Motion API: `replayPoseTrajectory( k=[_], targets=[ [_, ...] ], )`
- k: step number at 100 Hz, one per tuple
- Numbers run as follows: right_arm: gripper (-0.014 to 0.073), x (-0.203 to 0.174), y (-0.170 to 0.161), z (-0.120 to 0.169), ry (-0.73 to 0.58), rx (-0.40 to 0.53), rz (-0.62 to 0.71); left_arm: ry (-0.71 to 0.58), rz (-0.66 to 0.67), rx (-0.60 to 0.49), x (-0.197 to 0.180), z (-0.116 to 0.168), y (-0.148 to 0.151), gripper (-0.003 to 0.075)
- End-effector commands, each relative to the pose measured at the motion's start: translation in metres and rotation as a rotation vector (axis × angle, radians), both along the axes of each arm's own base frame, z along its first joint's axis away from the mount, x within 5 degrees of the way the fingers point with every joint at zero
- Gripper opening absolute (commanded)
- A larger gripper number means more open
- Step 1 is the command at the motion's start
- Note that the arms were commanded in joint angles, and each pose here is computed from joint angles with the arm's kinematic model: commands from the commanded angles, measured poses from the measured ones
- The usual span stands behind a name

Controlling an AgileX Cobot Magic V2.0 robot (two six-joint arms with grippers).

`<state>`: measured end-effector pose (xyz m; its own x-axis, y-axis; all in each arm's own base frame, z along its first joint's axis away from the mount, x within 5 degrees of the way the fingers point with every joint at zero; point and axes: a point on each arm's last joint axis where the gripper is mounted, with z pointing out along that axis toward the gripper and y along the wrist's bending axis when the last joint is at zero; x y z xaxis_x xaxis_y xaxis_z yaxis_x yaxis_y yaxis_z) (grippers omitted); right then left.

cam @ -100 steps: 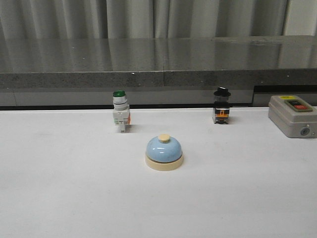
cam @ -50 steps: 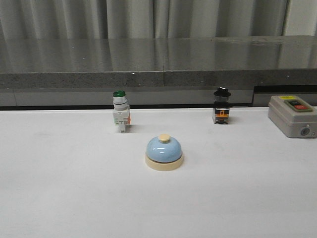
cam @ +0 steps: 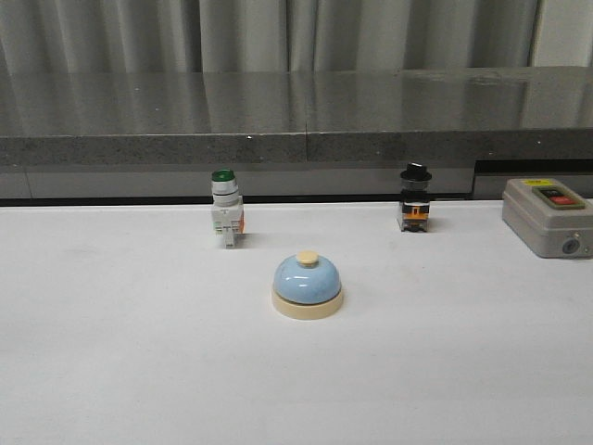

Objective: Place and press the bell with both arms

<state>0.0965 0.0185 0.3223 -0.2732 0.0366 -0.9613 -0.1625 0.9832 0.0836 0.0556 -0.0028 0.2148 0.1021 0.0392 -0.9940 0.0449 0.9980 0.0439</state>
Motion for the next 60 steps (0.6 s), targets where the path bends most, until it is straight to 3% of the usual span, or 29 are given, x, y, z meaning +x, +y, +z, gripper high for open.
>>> replayPoseTrajectory(
  k=[1,26,60],
  targets=[
    [-0.0064,0.001,0.0,0.014,-0.096,0.003,-0.002,-0.05,-0.005,-0.01,-0.001,-0.01,0.0,-0.0021],
    [-0.0064,-0.003,-0.002,0.012,-0.112,-0.012,-0.007,-0.05,-0.005,-0.01,-0.001,-0.01,0.0,-0.0021],
    [-0.0064,-0.034,-0.014,-0.024,-0.372,0.011,-0.102,-0.05,-0.005,-0.01,-0.001,-0.01,0.0,-0.0021]
  ],
)
